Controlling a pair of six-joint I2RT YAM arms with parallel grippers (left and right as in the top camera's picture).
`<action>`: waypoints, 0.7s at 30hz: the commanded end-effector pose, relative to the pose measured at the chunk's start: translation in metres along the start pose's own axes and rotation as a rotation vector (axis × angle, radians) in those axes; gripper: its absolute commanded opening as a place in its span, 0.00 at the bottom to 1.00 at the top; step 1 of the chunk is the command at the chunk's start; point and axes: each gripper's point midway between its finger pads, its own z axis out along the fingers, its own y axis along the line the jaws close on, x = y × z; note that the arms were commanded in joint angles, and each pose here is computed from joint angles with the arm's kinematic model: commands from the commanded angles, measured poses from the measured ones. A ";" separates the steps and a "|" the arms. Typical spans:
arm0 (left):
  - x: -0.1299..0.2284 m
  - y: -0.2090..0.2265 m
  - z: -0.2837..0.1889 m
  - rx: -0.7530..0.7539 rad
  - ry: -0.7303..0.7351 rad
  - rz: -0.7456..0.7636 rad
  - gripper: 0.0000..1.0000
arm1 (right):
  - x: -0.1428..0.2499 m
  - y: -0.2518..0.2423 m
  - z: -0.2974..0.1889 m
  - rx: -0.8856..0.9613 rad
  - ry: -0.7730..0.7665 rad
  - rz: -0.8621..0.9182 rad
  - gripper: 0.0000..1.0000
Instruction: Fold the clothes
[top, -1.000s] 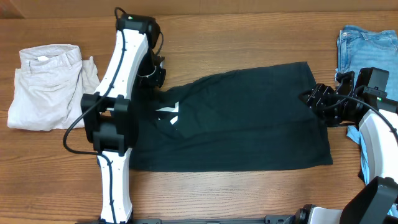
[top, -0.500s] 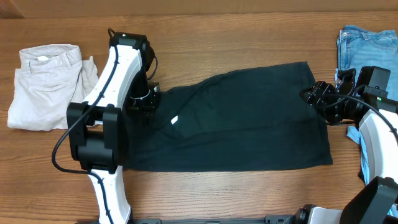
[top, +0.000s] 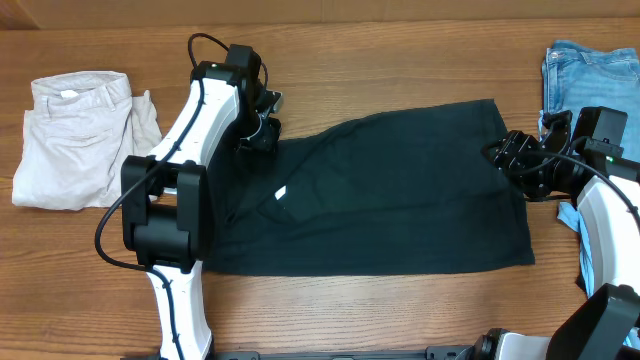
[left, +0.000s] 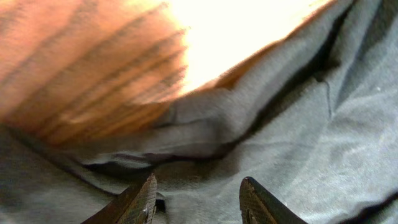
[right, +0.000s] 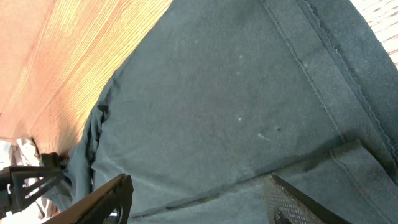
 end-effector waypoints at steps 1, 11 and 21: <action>0.007 -0.008 0.006 0.049 0.028 0.090 0.60 | -0.008 0.008 -0.009 -0.012 -0.036 -0.022 0.71; 0.039 -0.028 0.011 0.177 0.130 0.181 0.04 | -0.007 0.008 -0.009 -0.010 -0.030 -0.018 0.71; -0.005 0.016 -0.012 0.059 -0.033 0.169 0.73 | -0.006 0.008 -0.009 -0.009 -0.029 -0.018 0.71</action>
